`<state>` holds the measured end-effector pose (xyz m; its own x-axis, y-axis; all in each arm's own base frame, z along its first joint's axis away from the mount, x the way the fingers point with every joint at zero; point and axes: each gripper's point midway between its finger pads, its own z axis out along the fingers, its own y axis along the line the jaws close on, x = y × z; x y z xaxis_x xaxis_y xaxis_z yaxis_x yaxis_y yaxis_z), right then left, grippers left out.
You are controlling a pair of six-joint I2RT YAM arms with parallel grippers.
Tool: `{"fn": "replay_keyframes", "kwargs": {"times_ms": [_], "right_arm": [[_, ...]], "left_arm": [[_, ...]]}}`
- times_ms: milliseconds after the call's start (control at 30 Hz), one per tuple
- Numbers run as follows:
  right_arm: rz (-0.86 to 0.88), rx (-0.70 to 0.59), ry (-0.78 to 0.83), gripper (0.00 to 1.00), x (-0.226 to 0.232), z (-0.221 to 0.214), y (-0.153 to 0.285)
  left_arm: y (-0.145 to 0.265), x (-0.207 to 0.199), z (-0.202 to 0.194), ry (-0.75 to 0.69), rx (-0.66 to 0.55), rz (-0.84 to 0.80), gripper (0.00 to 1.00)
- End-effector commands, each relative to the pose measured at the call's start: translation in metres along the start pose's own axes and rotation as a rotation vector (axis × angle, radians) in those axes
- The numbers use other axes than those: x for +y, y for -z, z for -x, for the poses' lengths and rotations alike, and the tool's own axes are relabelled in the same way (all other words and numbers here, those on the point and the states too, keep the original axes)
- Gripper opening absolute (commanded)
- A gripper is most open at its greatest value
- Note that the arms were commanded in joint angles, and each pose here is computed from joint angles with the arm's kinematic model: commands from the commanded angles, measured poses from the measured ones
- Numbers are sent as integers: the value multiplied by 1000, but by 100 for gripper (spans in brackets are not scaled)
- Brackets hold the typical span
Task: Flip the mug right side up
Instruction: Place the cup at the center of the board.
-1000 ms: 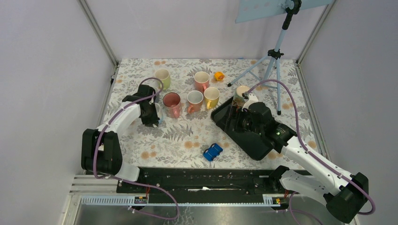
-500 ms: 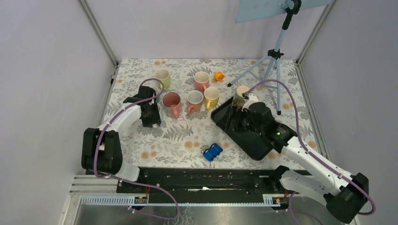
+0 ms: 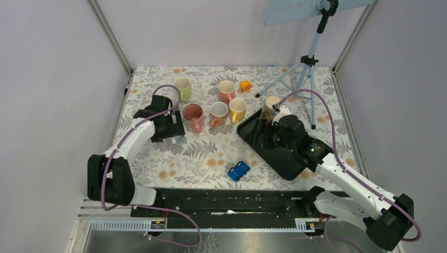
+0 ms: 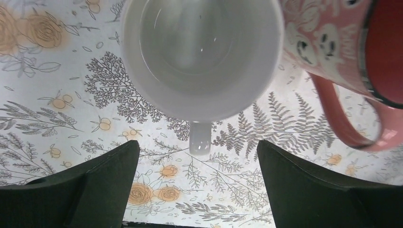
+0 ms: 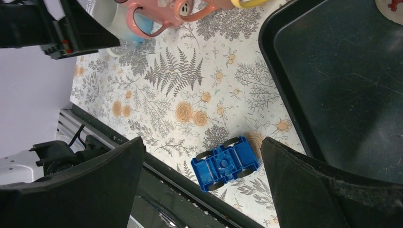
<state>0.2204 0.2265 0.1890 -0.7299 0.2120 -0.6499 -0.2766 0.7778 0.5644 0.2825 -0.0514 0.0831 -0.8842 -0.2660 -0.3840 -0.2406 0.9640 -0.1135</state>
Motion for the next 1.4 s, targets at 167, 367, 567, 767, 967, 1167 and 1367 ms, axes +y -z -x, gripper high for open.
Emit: {"fn": "replay_keyframes", "kwargs": {"times_ms": [167, 367, 567, 767, 967, 1167, 1367], "right_arm": [[-70, -78, -5, 100, -1, 25, 2], [-145, -144, -18, 100, -13, 38, 5], [-187, -202, -28, 100, -16, 54, 7], [-220, -233, -31, 100, -20, 60, 11], [-249, -250, -11, 100, -23, 67, 13], [-285, -273, 18, 100, -26, 79, 15], [-325, -289, 5, 100, -47, 102, 15]], "left_arm": [[66, -15, 51, -32, -231, -89, 99], [101, -35, 63, -80, -310, -187, 99], [131, -72, 59, -165, -356, -314, 99], [155, -114, 49, -223, -390, -452, 99], [165, -152, 32, -298, -389, -540, 99], [171, -182, 19, -358, -381, -611, 99], [173, -201, 5, -400, -364, -667, 99]]}}
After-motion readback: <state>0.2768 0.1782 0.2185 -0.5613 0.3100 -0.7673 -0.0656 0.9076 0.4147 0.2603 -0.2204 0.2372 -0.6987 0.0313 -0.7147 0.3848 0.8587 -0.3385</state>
